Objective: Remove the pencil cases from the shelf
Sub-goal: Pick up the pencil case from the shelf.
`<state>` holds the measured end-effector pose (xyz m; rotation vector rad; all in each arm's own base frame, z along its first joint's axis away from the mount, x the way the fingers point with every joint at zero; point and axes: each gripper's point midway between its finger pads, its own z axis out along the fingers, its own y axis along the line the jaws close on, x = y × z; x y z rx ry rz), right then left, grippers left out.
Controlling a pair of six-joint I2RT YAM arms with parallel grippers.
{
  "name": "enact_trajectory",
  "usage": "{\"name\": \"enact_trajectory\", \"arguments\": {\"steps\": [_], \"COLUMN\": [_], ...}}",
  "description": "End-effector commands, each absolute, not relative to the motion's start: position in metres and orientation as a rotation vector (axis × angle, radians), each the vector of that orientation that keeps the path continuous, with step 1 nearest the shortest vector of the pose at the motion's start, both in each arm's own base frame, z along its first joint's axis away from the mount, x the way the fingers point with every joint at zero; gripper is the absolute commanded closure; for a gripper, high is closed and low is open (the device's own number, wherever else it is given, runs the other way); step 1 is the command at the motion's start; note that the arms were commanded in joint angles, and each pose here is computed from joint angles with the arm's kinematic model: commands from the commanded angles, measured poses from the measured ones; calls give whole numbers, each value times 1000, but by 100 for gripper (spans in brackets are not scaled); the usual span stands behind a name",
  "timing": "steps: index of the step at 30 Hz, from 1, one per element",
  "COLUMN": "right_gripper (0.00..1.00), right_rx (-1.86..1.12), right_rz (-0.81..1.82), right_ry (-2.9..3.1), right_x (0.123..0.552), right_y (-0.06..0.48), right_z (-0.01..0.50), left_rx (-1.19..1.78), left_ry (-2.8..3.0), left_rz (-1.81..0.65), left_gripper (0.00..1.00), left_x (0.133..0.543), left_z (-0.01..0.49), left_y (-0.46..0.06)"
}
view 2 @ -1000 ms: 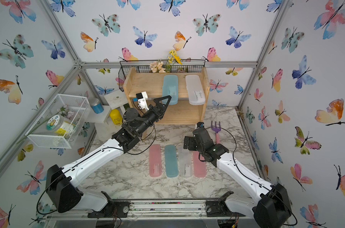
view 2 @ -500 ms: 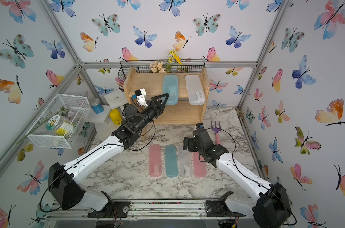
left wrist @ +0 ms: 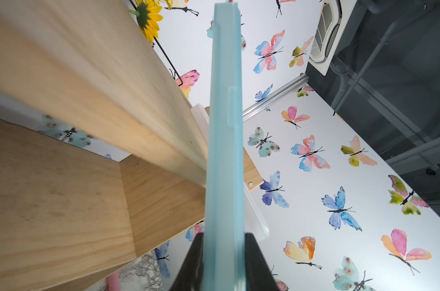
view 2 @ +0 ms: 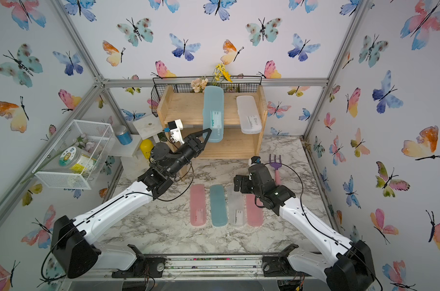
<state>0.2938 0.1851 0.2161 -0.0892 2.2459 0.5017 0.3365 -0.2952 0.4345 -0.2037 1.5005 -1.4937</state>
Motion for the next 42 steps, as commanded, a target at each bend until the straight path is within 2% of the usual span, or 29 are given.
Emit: {"name": "enact_trajectory", "arguments": {"steps": [1, 6, 12, 23, 42], "right_gripper": [1, 1, 1, 1, 1], "right_rx": [-174, -277, -383, -510, -550], "right_rz": [690, 880, 1086, 1266, 1258], "right_ry": [2028, 1899, 1830, 1867, 1920], "right_x": [284, 265, 249, 228, 238], "right_y": [200, 231, 292, 390, 432], "right_z": [297, 358, 392, 381, 355], "left_rx": [-84, -70, -69, -77, -86], "left_ry": [1475, 1464, 1471, 1499, 1493], "left_rz": [-1249, -939, -744, -650, -690], "left_gripper": [92, 91, 92, 93, 93], "left_x": [308, 262, 220, 198, 194], "left_z": [423, 375, 340, 319, 318], "left_y": [-268, -223, -190, -181, -178]}}
